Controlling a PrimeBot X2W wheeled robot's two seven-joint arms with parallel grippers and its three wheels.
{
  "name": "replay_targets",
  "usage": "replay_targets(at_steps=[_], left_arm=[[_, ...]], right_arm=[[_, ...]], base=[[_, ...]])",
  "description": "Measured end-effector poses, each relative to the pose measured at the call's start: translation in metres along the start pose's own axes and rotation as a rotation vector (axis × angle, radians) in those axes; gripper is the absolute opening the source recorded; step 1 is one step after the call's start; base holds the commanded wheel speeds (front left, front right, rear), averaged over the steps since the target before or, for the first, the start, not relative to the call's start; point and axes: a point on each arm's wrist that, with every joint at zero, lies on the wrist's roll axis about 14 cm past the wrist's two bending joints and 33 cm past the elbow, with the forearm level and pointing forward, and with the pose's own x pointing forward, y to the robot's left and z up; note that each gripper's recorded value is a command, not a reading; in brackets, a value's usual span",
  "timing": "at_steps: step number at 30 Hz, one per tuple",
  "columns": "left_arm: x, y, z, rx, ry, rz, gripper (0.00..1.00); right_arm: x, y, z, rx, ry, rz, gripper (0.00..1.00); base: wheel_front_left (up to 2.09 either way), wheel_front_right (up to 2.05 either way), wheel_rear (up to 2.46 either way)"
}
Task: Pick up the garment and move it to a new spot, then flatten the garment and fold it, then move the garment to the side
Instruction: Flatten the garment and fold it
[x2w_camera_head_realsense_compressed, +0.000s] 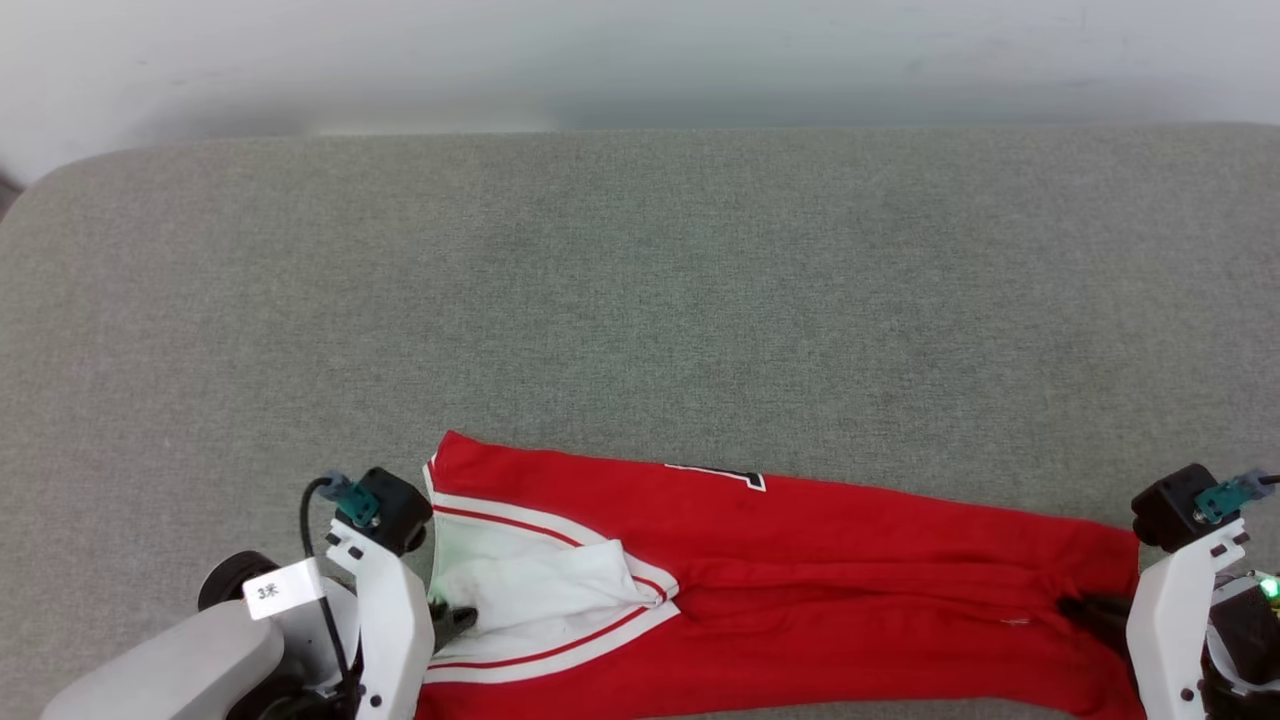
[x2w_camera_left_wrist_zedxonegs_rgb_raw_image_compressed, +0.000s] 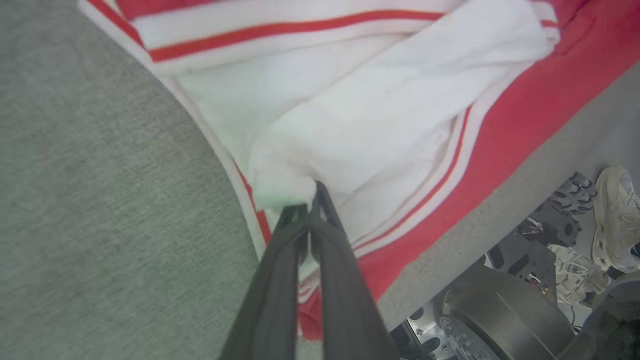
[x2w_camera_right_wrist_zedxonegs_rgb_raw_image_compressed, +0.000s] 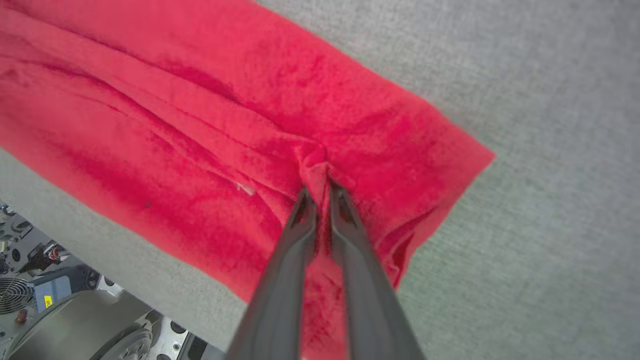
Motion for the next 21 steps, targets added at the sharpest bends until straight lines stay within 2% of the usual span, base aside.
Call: replay_targets(at_steps=[1,4,9,13,17,21], left_arm=[[0.000,0.001,0.004,-0.004,-0.027,0.003,1.00],[-0.004,0.009,0.017,0.023,-0.110,0.039,1.00],[-0.026,0.021,0.061,0.050,-0.361,0.138,1.00],[-0.045,0.030,0.084,0.070,-0.538,0.231,1.00],[-0.060,0.038,0.097,0.058,-0.696,0.321,1.00],[-0.066,0.048,0.096,0.038,-0.780,0.411,1.00]], right_arm=[[0.000,0.001,0.002,0.002,-0.015,0.001,1.00],[-0.006,0.000,0.018,0.001,-0.093,-0.004,1.00],[-0.033,-0.010,0.054,0.006,-0.263,-0.030,1.00],[-0.056,-0.024,0.075,0.051,-0.391,-0.063,1.00],[-0.066,-0.046,0.071,0.132,-0.421,-0.112,1.00],[-0.062,-0.063,0.051,0.253,-0.399,-0.139,1.00]], base=[[0.00,0.00,0.00],[0.00,0.00,0.00],[0.00,0.00,0.00],[0.00,0.00,0.00],[0.00,0.00,0.00],[0.00,0.00,0.00]])
